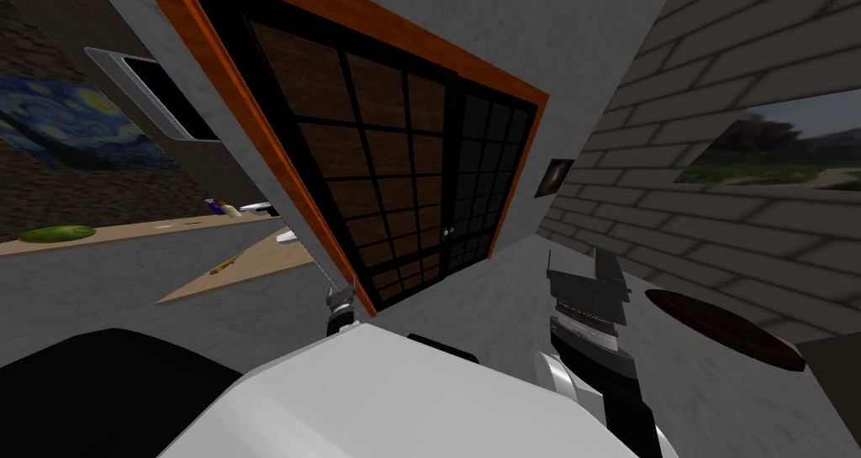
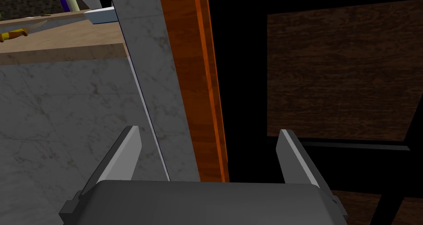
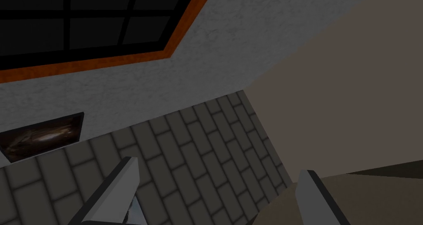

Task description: Push the door open

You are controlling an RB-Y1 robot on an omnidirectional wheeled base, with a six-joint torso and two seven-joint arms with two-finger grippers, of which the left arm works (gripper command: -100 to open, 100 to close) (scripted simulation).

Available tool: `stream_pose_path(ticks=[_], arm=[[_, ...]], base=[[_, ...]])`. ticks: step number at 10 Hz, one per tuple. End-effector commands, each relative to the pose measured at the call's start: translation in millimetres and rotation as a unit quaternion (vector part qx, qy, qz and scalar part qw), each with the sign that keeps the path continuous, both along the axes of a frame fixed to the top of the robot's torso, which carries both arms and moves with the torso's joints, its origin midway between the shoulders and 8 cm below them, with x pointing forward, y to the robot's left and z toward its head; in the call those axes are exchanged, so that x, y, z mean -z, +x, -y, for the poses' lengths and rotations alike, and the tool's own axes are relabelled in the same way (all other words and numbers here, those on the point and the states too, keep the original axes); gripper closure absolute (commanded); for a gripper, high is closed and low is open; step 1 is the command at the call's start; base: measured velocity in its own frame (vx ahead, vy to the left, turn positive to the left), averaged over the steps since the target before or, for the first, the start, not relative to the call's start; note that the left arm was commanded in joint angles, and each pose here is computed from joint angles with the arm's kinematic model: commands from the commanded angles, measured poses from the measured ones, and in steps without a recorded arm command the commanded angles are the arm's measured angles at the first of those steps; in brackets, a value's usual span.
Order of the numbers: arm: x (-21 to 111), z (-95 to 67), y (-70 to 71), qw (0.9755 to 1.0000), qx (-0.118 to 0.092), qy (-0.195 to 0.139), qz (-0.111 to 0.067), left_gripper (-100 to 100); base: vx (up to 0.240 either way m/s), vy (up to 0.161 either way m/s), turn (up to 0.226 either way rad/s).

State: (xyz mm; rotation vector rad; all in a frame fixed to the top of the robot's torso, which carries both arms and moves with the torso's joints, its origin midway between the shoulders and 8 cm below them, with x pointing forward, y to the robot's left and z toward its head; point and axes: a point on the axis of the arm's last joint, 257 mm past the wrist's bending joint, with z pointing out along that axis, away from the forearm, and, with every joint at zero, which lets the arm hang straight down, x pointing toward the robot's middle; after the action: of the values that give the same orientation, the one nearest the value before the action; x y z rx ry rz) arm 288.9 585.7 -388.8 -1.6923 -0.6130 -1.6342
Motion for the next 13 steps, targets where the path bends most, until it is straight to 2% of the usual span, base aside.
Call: stream_pose_path(ticks=[1, 8, 13], arm=[[-0.2, 0.0, -1.8, 1.0000, 0.000, 0.002, -0.002, -100], [-0.1, 3.2, -7.0, 0.9999, -0.001, 0.009, -0.008, -100], [0.7, 8.4, -8.5, 0.9999, -0.001, 0.012, -0.011, -100]], base=[[0.159, 0.090, 0.035], [0.185, 0.085, 0.042], [0.203, 0.037, 0.045]])
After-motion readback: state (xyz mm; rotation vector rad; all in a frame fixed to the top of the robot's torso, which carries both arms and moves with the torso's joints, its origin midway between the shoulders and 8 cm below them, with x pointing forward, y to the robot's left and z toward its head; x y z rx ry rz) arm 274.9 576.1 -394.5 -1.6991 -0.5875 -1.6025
